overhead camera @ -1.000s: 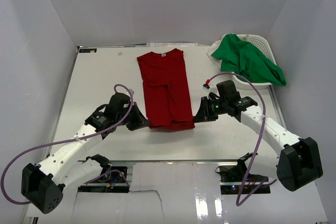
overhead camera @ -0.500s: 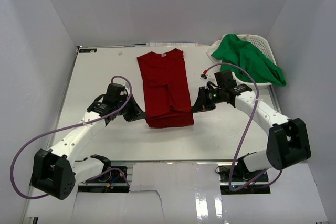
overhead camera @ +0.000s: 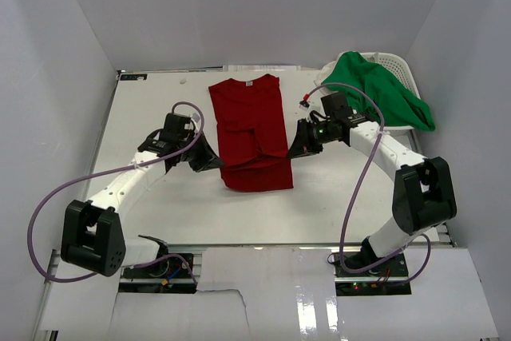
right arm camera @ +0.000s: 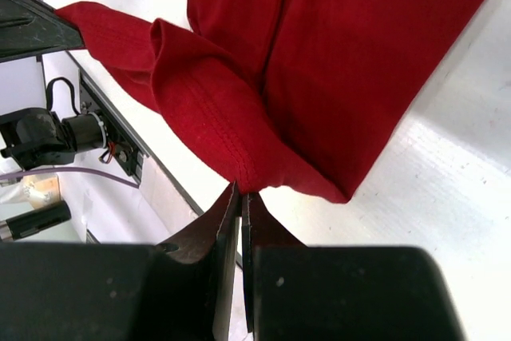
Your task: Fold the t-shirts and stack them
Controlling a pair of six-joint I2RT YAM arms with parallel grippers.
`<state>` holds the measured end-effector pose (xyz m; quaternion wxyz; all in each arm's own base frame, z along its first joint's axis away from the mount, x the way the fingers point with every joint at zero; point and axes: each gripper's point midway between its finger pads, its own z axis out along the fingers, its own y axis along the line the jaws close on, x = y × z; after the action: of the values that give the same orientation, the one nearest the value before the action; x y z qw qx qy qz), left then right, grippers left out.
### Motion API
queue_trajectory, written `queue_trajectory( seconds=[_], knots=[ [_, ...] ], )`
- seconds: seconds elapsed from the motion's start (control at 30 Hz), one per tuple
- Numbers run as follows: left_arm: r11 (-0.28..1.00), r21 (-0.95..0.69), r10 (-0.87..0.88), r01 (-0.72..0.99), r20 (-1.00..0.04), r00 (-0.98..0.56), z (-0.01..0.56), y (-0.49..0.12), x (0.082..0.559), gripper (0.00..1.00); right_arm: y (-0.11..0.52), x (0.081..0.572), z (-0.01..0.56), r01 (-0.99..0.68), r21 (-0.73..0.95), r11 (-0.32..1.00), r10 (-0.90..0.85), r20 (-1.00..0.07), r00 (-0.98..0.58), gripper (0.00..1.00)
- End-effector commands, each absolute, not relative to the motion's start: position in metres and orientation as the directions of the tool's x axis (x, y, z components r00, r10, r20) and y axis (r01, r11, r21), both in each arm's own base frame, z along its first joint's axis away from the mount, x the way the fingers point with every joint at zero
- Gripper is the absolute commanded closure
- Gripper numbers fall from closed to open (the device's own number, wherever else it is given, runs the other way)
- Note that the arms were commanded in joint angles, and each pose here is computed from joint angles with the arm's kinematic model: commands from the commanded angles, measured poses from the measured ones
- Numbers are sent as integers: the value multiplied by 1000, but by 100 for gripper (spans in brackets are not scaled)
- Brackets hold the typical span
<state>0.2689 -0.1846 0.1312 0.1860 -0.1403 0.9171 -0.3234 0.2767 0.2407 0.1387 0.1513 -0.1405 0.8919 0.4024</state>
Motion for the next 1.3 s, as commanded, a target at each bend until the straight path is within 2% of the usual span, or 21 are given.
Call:
queue_trajectory(
  seconds=[0.0,0.63,1.27],
  knots=[
    [747,-661,-366,-66,-326,-871,152,-187,289,100,245,289,151,-414,674,612,-146,-418,-897,92],
    [768,-636,-366,-77,-338,-867,136,-176,340,100,247,334,147,-421,667,614,-150,-426,-892,92],
    [789,-610,-355,-63,-369,-859,127,-173,367,100,257,367,141,-426,661,618,-155,-428,-890,92]
  ],
)
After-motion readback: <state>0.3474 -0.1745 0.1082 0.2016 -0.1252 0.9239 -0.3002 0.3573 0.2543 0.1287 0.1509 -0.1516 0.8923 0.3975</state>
